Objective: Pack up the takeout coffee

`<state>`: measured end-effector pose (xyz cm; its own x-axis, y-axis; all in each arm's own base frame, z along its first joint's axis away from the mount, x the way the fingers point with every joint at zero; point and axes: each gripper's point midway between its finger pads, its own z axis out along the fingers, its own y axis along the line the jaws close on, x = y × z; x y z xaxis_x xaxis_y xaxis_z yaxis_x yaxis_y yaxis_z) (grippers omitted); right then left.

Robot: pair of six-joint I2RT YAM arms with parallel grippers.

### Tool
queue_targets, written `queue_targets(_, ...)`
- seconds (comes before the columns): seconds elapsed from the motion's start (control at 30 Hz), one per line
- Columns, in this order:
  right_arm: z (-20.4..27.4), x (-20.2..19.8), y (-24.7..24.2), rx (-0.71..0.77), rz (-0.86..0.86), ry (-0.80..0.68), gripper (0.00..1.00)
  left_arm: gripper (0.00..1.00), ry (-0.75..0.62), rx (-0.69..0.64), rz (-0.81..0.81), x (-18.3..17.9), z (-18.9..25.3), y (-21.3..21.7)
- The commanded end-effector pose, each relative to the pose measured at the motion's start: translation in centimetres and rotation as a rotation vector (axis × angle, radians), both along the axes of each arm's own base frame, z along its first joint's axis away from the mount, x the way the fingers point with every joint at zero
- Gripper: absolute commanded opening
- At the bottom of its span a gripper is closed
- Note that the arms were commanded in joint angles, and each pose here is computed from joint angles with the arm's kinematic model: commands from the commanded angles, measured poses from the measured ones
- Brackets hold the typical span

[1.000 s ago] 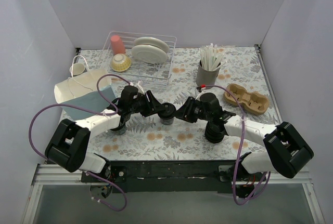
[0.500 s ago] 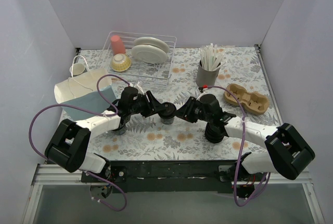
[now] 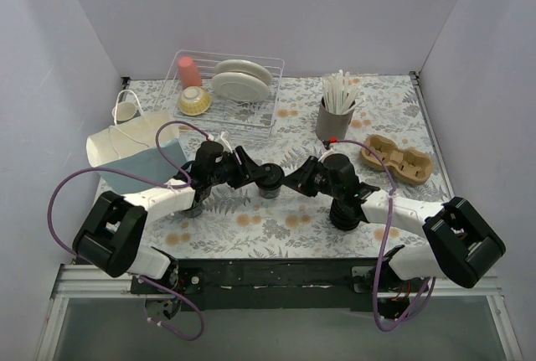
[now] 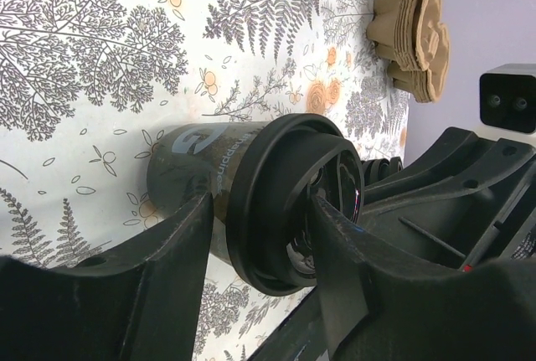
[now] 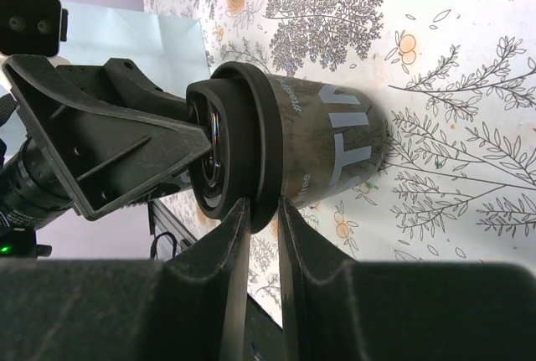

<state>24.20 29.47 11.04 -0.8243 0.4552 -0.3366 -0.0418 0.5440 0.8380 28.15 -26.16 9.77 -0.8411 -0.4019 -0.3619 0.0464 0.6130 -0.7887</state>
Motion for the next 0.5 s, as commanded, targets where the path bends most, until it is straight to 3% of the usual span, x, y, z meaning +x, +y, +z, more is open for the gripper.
queue_targets(0.0, -5.8, -0.9, -2.5, -0.166, -0.051, 0.085, 0.13, 0.46, 0.269, 0.225, -0.012, -5.4, -8.6, 3.3)
queue_targets(0.2, -7.8, -1.7, -3.3, -0.192, -0.053, 0.109, 0.10, 0.46, 0.287, 0.234, -0.015, -5.7, -9.2, 3.4)
queue_targets(0.47, -10.8, -3.0, -4.5, -0.248, -0.049, 0.165, 0.14, 0.46, 0.286, 0.243, -0.015, -5.6, -9.3, 3.5)
